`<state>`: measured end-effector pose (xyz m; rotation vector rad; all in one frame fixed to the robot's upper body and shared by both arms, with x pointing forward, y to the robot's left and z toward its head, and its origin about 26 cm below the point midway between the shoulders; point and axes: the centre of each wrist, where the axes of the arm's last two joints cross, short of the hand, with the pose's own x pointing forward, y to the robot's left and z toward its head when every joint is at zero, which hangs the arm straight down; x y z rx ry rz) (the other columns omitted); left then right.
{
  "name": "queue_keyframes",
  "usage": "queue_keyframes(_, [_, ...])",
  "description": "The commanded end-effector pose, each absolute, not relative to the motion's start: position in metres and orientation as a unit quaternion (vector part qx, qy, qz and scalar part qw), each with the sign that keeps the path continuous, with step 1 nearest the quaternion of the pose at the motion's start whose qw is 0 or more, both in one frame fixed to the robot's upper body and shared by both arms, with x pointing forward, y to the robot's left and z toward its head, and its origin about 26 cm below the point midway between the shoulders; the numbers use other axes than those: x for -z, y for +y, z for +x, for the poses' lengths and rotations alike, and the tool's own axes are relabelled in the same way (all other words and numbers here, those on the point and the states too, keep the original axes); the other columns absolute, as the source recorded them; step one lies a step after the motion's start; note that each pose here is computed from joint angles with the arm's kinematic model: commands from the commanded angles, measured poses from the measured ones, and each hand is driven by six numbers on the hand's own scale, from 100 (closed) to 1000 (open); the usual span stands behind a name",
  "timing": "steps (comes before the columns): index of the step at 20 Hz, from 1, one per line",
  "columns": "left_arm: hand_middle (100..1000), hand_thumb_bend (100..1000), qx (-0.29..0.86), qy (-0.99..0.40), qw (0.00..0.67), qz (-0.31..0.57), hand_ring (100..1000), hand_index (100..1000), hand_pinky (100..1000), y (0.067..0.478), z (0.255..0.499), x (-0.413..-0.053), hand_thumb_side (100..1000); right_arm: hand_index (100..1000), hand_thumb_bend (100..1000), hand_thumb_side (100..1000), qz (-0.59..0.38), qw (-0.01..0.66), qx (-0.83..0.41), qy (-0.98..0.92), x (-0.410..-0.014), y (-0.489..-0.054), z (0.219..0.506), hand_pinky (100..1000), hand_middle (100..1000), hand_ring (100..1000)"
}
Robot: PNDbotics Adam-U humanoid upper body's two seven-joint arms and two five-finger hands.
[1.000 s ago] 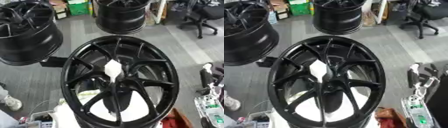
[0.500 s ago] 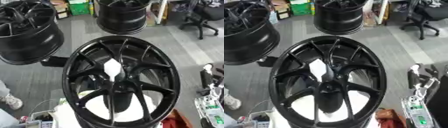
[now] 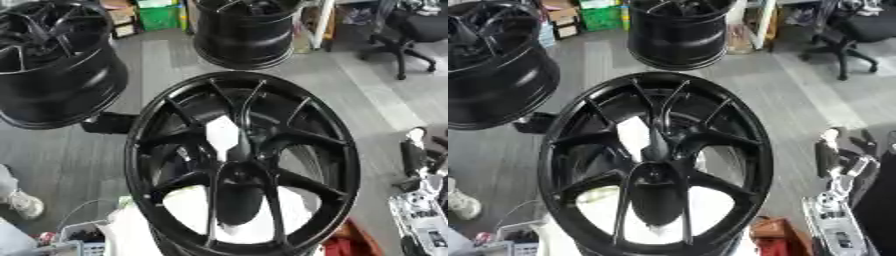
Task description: Pull the pin out of the wheel hub.
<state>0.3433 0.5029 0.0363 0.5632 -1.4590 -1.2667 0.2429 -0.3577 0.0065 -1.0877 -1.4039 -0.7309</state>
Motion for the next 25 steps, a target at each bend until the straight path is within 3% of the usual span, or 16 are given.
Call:
queue_keyframes(1, [657, 100, 0.539, -0.683, 0.467, 0.159, 493, 820, 601, 0.486, 0.352, -0.063, 710, 869, 100, 441, -0.461, 0.561, 0.315, -0.611, -0.016, -0.360, 0.246, 569, 716, 574])
queue_keyframes(4, [621, 100, 0.465, -0.742, 0.474, 0.088, 488, 792, 592, 0.455, 0.350, -0.076, 747, 869, 100, 443, -0.458, 0.561, 0.318, -0.612, -0.016, -0.358, 0.247, 569, 715, 574])
queue_keyframes(8, [621, 100, 0.397, -0.763, 0.509, -0.023, 491, 790, 591, 0.407, 0.340, -0.081, 889, 869, 100, 445, -0.453, 0.562, 0.324, -0.612, -0.015, -0.355, 0.248, 569, 715, 574])
queue_keyframes(11, [615, 100, 0.369, -0.756, 0.536, -0.067, 488, 788, 588, 0.378, 0.329, -0.079, 916, 869, 100, 445, -0.450, 0.561, 0.325, -0.614, -0.016, -0.354, 0.249, 569, 715, 574])
queue_keyframes(25, [612, 100, 0.320, -0.722, 0.600, -0.127, 493, 779, 589, 0.341, 0.309, -0.066, 979, 868, 100, 449, -0.447, 0.559, 0.326, -0.618, -0.017, -0.352, 0.252, 569, 713, 574])
